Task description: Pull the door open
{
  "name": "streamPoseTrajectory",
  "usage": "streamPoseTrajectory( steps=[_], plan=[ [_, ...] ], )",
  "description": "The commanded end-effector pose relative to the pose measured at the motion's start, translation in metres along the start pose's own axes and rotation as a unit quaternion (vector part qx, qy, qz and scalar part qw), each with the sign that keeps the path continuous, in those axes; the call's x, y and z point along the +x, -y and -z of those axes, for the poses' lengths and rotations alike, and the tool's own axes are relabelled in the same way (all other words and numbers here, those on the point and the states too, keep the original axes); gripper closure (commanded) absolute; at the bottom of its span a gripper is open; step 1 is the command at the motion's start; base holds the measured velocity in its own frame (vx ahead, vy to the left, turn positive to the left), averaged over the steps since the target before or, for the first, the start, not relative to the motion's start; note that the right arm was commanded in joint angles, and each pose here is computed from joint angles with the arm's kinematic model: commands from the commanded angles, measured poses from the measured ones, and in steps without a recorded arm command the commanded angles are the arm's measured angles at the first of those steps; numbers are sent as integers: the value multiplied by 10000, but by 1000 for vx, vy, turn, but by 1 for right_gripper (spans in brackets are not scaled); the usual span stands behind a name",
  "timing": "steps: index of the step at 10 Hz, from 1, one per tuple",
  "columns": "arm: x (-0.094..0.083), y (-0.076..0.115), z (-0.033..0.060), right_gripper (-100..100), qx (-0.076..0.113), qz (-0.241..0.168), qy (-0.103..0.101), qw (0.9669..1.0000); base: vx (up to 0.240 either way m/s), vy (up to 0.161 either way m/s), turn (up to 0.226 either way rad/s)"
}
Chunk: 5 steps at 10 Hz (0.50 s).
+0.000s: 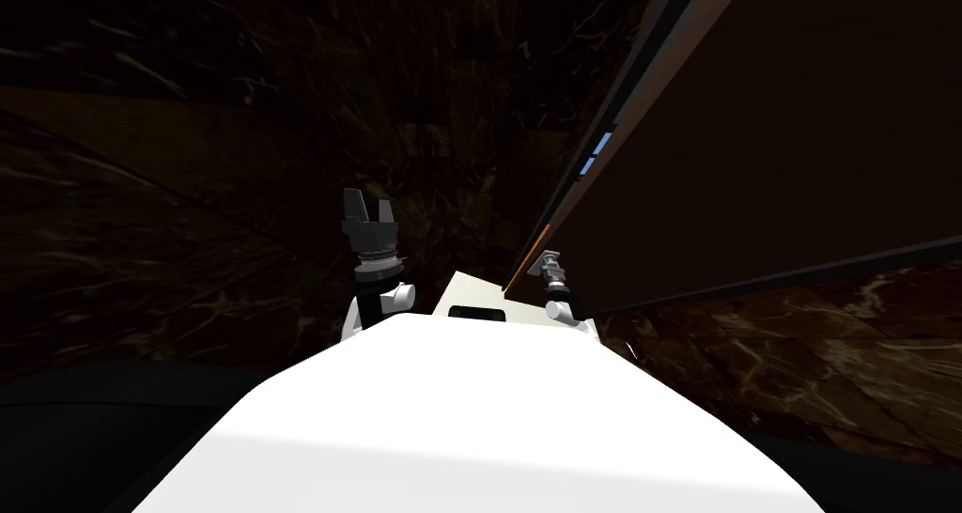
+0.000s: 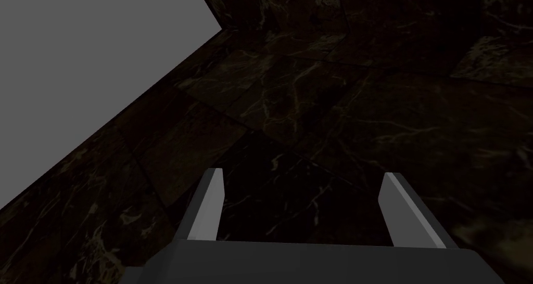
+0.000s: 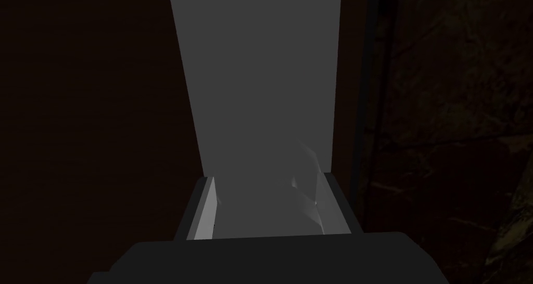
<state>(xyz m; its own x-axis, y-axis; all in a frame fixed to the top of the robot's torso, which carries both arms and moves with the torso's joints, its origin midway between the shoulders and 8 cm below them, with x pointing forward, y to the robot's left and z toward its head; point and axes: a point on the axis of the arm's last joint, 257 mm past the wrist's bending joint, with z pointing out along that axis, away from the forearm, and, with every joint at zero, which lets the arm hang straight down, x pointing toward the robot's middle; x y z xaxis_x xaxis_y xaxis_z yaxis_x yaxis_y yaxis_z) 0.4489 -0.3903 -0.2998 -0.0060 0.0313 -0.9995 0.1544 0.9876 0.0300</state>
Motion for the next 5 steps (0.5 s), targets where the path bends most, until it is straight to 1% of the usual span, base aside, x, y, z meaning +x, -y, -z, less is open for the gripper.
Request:
streamPoseTrajectory(
  steps=[1,5],
  plan=[
    [7,-51,-7,100,-36,-194,-2,9998,-30,-6,-37],
    [14,-154,-33,100,-118,-633,-9,9979,-42,3,-30]
  ],
)
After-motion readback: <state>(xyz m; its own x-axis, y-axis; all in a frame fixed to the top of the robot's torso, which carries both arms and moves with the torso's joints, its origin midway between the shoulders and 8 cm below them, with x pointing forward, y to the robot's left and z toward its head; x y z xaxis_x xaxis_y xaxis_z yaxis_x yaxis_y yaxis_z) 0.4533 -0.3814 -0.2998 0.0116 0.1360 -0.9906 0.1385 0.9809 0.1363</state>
